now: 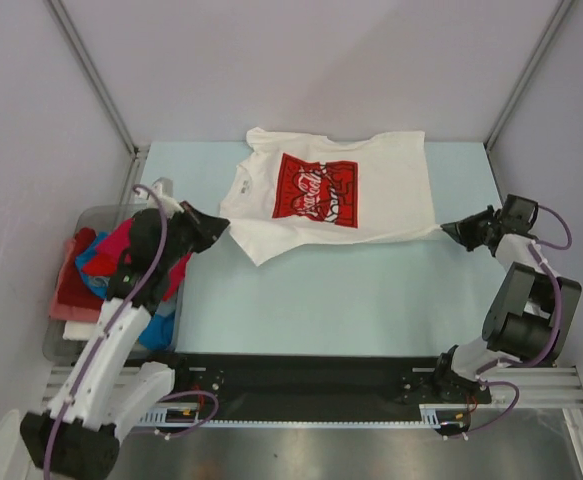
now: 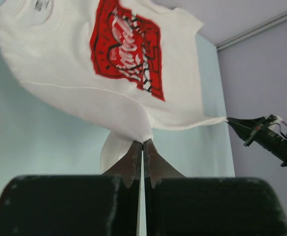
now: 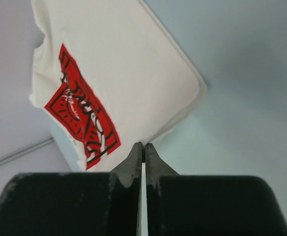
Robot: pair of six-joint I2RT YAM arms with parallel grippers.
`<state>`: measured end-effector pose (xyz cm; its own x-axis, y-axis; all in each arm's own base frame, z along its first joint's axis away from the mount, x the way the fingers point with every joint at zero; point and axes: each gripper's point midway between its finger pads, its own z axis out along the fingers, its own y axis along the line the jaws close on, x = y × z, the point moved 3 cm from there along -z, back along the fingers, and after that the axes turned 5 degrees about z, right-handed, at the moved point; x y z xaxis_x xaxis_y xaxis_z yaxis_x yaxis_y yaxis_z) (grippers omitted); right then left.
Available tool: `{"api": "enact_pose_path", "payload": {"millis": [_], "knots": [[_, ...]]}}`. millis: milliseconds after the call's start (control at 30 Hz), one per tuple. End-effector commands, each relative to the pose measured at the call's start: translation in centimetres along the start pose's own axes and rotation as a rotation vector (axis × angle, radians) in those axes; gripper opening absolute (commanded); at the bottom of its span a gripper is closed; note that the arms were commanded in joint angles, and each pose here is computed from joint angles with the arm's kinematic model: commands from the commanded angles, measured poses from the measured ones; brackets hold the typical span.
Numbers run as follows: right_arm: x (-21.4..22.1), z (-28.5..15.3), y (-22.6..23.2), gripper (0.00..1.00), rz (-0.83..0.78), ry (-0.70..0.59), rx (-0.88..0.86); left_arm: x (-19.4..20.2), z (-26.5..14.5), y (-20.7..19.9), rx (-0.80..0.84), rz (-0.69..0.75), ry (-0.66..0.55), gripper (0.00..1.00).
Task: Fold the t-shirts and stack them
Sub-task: Flatten the tshirt out
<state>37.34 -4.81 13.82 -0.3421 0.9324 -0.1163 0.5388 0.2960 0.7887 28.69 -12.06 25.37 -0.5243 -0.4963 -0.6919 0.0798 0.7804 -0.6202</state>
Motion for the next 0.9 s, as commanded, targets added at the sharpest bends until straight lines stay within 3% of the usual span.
{"api": "enact_pose_path", "payload": {"millis": [0, 200, 300, 500, 733, 867], "knots": [[-0.6, -2.8, 0.1, 0.0, -0.174, -0.122, 0.024, 0.6, -3.3, 0.3, 0.035, 0.041, -0.094, 0.0], [2.2, -6.2, -5.0, 0.0, -0.178, -0.2, 0.145, 5.9, -6.3, 1.9, 0.05, -0.021, 0.021, 0.0], [3.9, -7.5, -7.8, 0.0, -0.152, -0.22, 0.218, 7.1, -8.0, 2.5, 0.036, -0.031, 0.021, 0.0], [5.6, -11.0, -9.3, 0.0, -0.165, -0.313, 0.243, 7.5, -11.1, 2.5, 0.046, -0.028, -0.016, 0.0], [5.6, -13.2, -9.9, 0.0, -0.165, -0.415, 0.276, 10.6, -9.9, 3.8, 0.049, -0.058, 0.088, 0.0], [5.7, -12.2, -10.3, 0.0, -0.165, -0.375, 0.279, 11.6, -8.2, 4.8, 0.038, -0.062, 0.115, 0.0]]}}
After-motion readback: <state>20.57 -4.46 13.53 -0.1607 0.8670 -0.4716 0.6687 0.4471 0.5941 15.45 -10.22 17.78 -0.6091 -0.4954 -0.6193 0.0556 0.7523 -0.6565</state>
